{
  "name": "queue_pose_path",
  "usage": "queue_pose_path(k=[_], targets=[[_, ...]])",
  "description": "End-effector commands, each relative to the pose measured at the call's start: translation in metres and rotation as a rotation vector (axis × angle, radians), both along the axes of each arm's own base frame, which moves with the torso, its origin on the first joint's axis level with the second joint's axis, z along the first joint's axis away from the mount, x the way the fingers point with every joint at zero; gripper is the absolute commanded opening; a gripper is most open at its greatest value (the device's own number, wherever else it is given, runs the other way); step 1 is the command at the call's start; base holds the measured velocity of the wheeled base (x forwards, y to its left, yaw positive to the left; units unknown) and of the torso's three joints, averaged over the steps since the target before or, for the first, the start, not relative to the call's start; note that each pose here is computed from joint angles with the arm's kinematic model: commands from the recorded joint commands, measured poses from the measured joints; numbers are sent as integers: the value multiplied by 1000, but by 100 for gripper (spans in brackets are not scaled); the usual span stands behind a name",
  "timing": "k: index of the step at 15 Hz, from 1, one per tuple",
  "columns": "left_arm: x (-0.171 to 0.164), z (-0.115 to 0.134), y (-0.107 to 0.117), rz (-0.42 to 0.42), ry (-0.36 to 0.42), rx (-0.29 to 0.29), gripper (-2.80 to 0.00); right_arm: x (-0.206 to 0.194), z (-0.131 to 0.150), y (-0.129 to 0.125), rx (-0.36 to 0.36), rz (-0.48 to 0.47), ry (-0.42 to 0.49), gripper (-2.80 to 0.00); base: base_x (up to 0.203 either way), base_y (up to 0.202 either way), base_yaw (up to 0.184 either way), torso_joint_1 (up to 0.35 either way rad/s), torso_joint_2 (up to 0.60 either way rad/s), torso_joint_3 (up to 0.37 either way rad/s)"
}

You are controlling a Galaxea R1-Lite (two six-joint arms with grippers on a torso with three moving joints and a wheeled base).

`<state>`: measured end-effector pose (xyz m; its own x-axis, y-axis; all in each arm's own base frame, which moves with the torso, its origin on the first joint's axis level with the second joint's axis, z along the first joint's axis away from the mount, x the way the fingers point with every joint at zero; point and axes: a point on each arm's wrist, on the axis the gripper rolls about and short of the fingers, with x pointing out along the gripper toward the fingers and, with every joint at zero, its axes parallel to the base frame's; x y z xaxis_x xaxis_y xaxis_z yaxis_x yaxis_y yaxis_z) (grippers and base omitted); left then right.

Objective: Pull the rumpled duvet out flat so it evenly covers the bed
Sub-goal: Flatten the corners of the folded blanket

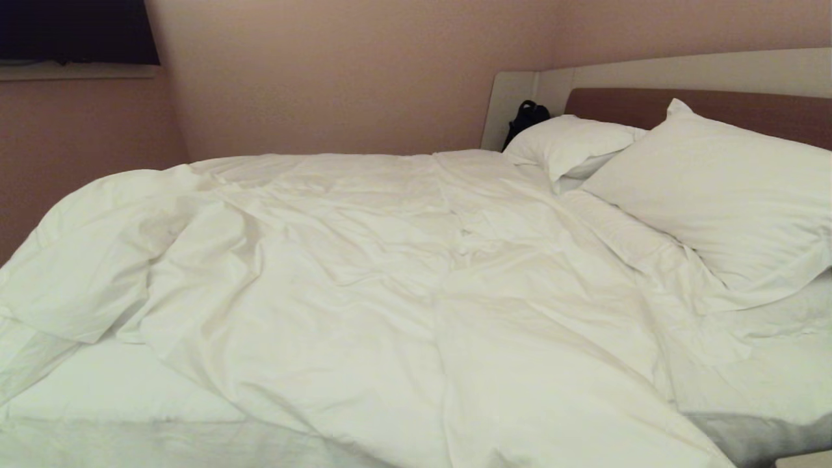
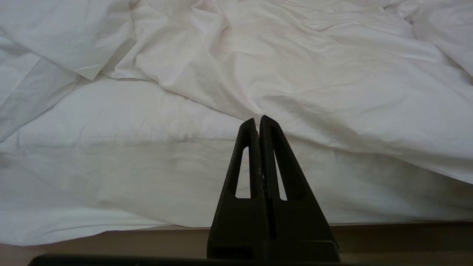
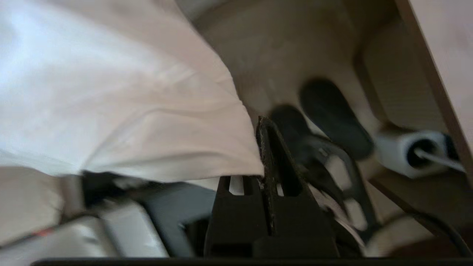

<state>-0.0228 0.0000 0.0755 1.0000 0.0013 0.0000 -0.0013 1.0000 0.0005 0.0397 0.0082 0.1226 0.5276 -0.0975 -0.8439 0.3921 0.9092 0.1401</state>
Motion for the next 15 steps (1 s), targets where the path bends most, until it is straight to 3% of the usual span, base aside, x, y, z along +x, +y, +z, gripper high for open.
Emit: queue_pose_path(k=[1, 3, 6, 7, 11, 15], targets=[[0, 0, 0, 0, -2, 1, -280, -15, -13, -5, -11, 2, 53, -280, 0, 0, 0, 0, 0, 0], [0, 0, 0, 0, 0, 1, -280, -16, -16, -4, 50, 40, 73, -280, 0, 0, 0, 0, 0, 0], [0, 0, 0, 0, 0, 1, -280, -17, -17, -4, 73, 52, 71, -280, 0, 0, 0, 0, 0, 0], [0, 0, 0, 0, 0, 0, -280, -18, -17, -4, 75, 54, 64, 0, 0, 0, 0, 0, 0, 0], [0, 0, 0, 0, -1, 1, -280, -14, 4, -2, 125, 80, -34, 0, 0, 0, 0, 0, 0, 0], [0, 0, 0, 0, -1, 0, -280, -20, 72, 1, 347, 260, -213, 0, 0, 0, 0, 0, 0, 0]])
